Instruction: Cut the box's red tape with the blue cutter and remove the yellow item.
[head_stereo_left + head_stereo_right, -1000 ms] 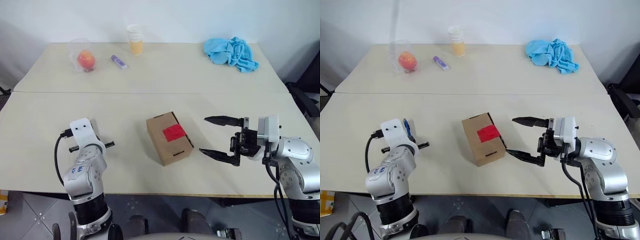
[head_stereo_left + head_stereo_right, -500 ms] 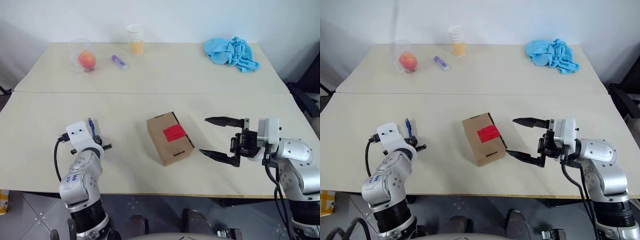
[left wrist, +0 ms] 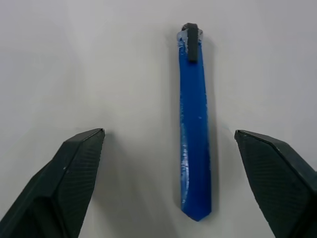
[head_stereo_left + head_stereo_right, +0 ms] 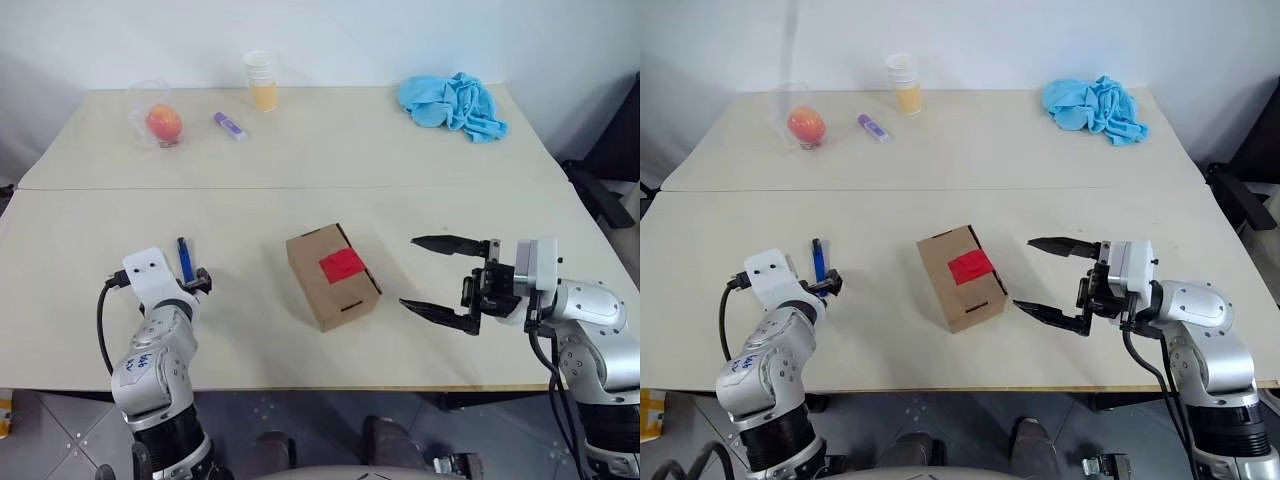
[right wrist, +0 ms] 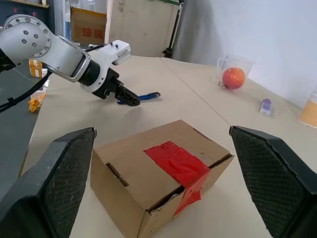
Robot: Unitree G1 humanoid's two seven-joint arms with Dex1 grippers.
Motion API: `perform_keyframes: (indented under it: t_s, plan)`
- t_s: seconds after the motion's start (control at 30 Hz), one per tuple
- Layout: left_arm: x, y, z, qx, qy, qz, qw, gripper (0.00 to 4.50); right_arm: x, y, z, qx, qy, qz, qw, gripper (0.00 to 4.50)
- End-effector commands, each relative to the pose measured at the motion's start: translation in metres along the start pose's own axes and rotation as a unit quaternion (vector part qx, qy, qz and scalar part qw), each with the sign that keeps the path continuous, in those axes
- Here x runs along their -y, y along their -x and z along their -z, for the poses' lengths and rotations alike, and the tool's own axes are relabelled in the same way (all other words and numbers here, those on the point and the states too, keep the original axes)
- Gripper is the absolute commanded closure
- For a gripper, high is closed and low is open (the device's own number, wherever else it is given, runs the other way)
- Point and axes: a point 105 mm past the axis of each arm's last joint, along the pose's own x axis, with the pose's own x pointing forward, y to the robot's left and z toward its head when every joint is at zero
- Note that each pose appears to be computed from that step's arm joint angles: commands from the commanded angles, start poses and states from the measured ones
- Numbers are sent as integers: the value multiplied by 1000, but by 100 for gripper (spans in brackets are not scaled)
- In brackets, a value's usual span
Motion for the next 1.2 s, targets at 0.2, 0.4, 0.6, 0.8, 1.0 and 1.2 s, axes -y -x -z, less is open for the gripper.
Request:
perform_keyframes:
  t_s: [0.2, 0.4, 0.6, 0.8, 1.0, 1.2]
  plan:
    - [-15, -3, 22, -40, -2, -8, 999, 89, 4, -3, -11, 17, 18, 8, 1000, 0]
    - [-8, -3, 30, -56, -5, 5, 998, 272, 5, -4, -11, 20, 18, 10, 1000, 0]
    - [-6, -3, 31, -57, -5, 10, 998, 448, 6, -4, -9, 19, 19, 12, 1000, 0]
    - [12, -1, 18, -21, 3, 65, 998, 448, 6, -3, -7, 22, 19, 14, 999, 0]
    - [32, 5, 10, -1, 72, 133, 988, 448, 6, -1, -4, 21, 20, 14, 999, 0]
    - [71, 31, 1, -9, 163, 289, 943, 448, 6, 0, -3, 19, 22, 15, 999, 0]
